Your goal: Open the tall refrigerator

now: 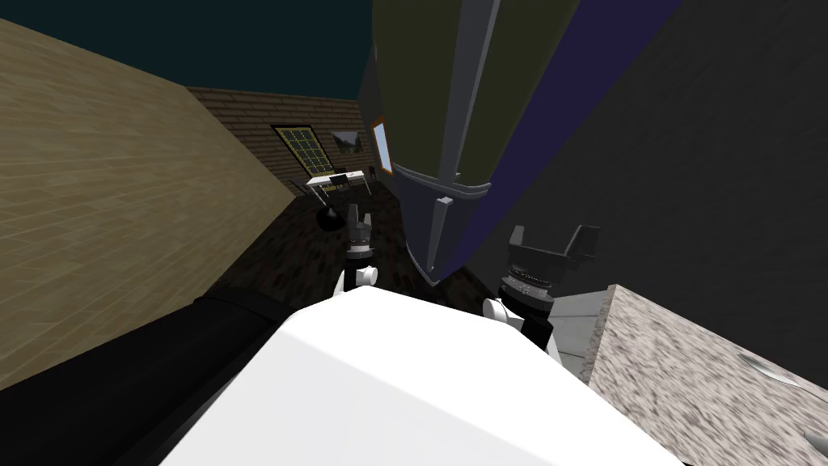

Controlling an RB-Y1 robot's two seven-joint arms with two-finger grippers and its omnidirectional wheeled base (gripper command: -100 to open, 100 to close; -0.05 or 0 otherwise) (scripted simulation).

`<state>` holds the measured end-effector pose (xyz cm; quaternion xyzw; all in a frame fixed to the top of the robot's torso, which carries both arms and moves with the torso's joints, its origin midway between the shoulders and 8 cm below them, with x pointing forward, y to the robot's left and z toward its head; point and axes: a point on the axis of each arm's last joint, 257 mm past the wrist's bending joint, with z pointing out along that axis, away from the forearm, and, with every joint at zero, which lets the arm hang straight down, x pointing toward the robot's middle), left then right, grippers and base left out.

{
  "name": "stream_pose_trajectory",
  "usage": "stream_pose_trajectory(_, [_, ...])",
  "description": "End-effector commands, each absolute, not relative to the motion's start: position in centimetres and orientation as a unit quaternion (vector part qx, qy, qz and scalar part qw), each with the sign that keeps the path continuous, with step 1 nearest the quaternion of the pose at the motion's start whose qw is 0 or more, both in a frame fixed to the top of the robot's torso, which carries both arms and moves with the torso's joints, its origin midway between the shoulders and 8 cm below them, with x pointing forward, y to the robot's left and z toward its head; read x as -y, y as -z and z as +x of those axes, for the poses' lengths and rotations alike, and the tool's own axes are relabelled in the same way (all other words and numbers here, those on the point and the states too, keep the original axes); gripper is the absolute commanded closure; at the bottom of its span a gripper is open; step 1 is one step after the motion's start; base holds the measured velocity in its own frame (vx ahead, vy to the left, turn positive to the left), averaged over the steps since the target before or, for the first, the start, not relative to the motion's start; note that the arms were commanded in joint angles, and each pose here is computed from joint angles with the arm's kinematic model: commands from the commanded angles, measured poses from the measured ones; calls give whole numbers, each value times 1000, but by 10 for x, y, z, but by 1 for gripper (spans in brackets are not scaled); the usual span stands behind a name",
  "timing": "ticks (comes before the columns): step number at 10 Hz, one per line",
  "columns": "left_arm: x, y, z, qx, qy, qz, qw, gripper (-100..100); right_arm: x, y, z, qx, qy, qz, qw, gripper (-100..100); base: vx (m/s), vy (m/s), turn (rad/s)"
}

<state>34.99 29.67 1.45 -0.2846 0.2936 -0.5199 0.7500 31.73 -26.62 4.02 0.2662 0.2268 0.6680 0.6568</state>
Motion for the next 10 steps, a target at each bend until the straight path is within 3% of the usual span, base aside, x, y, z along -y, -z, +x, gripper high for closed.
stream_pose_trajectory(1, [-297, -15, 350, -294, 520, -285, 750, 0, 266, -40, 317, -227, -668, 266, 657, 0, 0, 0, 0])
stream_pose_trajectory(9, [-297, -15, 350, -294, 520, -284, 750, 0, 266, -40, 317, -227, -668, 266, 657, 0, 0, 0, 0])
stream_pose_trajectory(10, [-297, -15, 350, -294, 520, -284, 750, 0, 264, -39, 318, -254, -652, 244, 672, -100, 3, 16, 45])
